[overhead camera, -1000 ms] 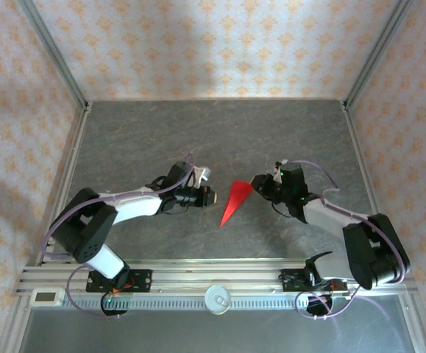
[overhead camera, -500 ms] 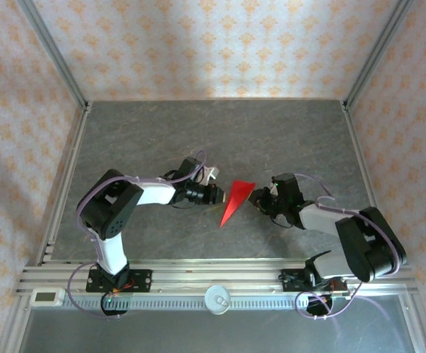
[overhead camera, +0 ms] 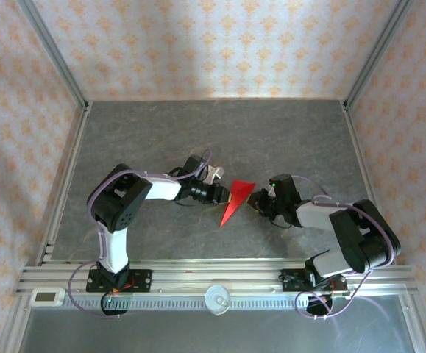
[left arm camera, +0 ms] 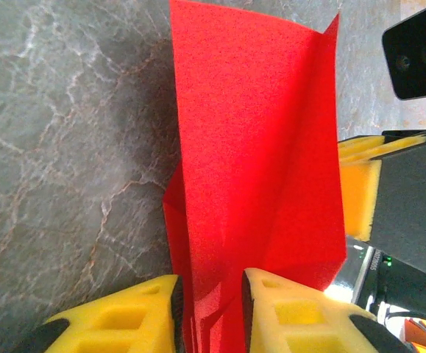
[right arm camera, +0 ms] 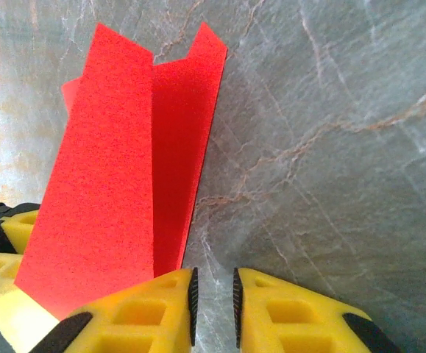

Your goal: Fold a paper plane with a square sheet of paper (pick it up from the middle)

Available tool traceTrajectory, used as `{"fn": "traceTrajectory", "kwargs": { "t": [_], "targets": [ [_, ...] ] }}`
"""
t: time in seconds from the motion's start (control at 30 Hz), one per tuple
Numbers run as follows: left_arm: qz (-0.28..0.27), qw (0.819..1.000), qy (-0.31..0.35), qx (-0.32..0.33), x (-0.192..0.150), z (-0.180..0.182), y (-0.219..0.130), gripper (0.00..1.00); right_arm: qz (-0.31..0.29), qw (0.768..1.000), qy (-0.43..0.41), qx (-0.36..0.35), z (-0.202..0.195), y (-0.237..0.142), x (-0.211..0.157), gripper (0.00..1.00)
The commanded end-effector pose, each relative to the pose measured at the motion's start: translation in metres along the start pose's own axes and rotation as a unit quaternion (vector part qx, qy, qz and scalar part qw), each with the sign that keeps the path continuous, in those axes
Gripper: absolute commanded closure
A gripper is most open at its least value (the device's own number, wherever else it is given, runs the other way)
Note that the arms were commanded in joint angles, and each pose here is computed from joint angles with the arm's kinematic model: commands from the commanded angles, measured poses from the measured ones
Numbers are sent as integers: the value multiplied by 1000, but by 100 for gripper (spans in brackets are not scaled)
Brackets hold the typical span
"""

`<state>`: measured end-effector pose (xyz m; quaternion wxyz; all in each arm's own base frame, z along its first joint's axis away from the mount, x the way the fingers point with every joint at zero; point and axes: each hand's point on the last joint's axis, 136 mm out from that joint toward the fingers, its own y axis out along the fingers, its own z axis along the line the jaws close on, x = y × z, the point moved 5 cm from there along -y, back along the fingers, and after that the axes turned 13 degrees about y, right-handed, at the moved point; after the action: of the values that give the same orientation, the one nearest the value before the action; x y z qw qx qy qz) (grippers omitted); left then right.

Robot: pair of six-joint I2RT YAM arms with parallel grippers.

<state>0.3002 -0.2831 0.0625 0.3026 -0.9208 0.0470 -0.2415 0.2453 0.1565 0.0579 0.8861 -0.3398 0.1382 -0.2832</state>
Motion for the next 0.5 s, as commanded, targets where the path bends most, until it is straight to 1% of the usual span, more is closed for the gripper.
{"fn": "traceTrajectory", "kwargs": {
  "t": [0.0,0.2,0.3,0.37,0.47],
  "targets": [
    [10,1000,13,-12,4,-1,9,71,1,1000,-9,10,9,3,2,78],
    [27,999,24,-25,2,-10,20,71,3,1000,-6,3,5,4,1,79],
    [24,999,31,-28,4,-14,20,72,-2,1000,-6,1,4,2,1,79],
    [16,999,36,-27,6,-17,16,74,-6,1000,-8,0,5,0,2,78],
    [-9,999,48,-14,11,-23,7,82,-15,1000,-10,2,7,-5,2,77]
  ]
}}
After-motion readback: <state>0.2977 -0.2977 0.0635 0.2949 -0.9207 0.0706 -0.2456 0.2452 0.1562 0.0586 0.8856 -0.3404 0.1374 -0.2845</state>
